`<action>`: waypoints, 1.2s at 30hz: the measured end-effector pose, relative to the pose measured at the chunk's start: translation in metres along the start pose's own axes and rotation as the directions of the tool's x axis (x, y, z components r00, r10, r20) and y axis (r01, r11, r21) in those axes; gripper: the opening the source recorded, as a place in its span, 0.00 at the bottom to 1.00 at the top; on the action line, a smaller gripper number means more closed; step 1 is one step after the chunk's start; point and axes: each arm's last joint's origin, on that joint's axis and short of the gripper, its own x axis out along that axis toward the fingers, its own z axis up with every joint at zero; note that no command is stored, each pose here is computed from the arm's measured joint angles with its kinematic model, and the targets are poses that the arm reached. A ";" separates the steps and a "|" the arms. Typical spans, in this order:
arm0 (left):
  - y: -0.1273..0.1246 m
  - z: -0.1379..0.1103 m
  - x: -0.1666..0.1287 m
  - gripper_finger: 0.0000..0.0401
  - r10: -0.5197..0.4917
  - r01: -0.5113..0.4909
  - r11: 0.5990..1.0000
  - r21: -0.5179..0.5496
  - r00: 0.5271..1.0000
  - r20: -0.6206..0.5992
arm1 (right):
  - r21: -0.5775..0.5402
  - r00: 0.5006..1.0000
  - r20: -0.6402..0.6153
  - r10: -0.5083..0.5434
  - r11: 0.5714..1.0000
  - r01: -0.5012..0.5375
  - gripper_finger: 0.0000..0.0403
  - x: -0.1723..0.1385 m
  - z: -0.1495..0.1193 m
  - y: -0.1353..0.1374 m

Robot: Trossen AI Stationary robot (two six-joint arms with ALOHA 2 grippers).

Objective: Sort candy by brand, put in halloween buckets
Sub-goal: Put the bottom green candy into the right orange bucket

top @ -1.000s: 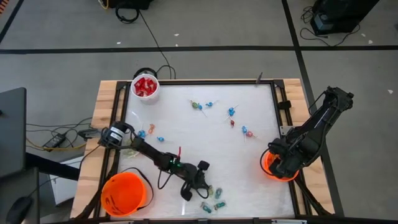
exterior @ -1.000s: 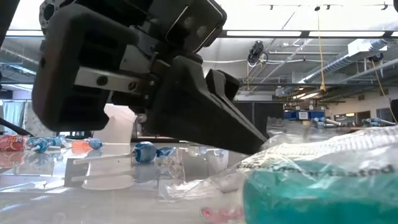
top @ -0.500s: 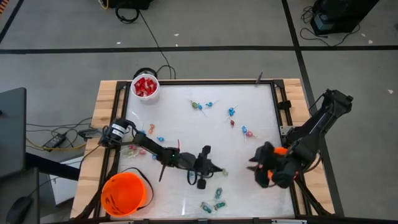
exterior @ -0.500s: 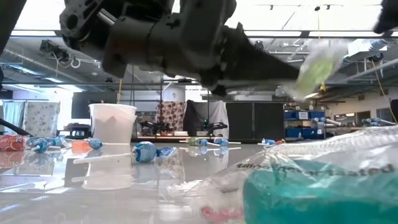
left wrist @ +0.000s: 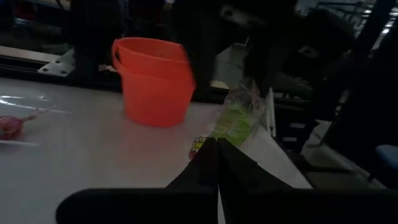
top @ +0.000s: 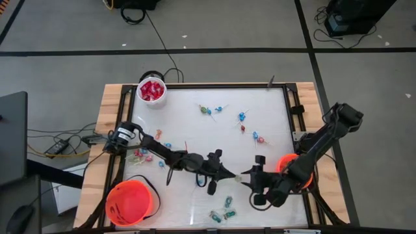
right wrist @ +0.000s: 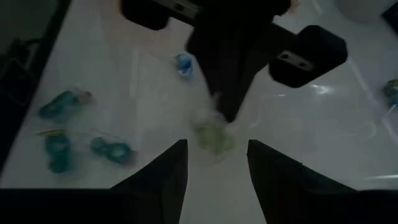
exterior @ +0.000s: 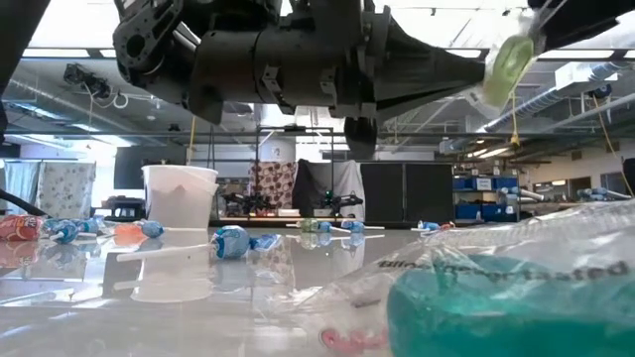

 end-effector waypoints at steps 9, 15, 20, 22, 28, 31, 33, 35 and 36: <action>-0.001 0.001 0.000 0.02 -0.033 0.033 0.999 -0.004 0.999 0.001 | 0.041 0.999 0.008 0.052 0.998 -0.052 0.14 0.008 0.007 0.000; -0.004 0.000 0.000 0.07 -0.140 0.140 0.990 -0.004 0.990 -0.020 | 0.052 0.982 -0.031 0.188 0.981 -0.186 0.03 -0.001 0.011 -0.002; -0.011 -0.003 -0.001 0.22 -0.230 0.230 0.973 -0.009 0.972 -0.057 | 0.128 0.908 -0.103 0.406 0.911 -0.393 0.02 -0.024 0.017 -0.012; -0.012 -0.004 -0.001 0.29 -0.235 0.235 0.972 -0.005 0.970 -0.066 | 0.214 0.859 -0.160 0.487 0.866 -0.452 0.02 -0.038 0.017 -0.022; -0.015 -0.008 -0.001 0.45 -0.204 0.211 0.976 0.057 0.974 -0.099 | 0.565 0.677 -0.347 0.650 0.721 -0.402 0.03 -0.083 0.010 -0.056; -0.015 -0.008 -0.001 0.49 -0.185 0.192 0.979 0.073 0.978 -0.096 | 0.659 0.619 -0.419 0.664 0.692 -0.296 0.03 -0.101 0.002 -0.071; -0.014 -0.008 -0.001 0.51 -0.172 0.179 0.981 0.075 0.981 -0.094 | 0.665 0.621 -0.483 0.617 0.720 -0.197 0.03 -0.108 -0.007 -0.081; -0.014 -0.008 -0.001 0.51 -0.165 0.172 0.982 0.076 0.982 -0.095 | 0.651 0.623 -0.562 0.544 0.755 -0.073 0.03 -0.112 -0.017 -0.088; -0.014 -0.009 -0.001 0.51 -0.163 0.171 0.982 0.077 0.981 -0.101 | 0.637 0.616 -0.604 0.506 0.771 -0.008 0.03 -0.114 -0.021 -0.091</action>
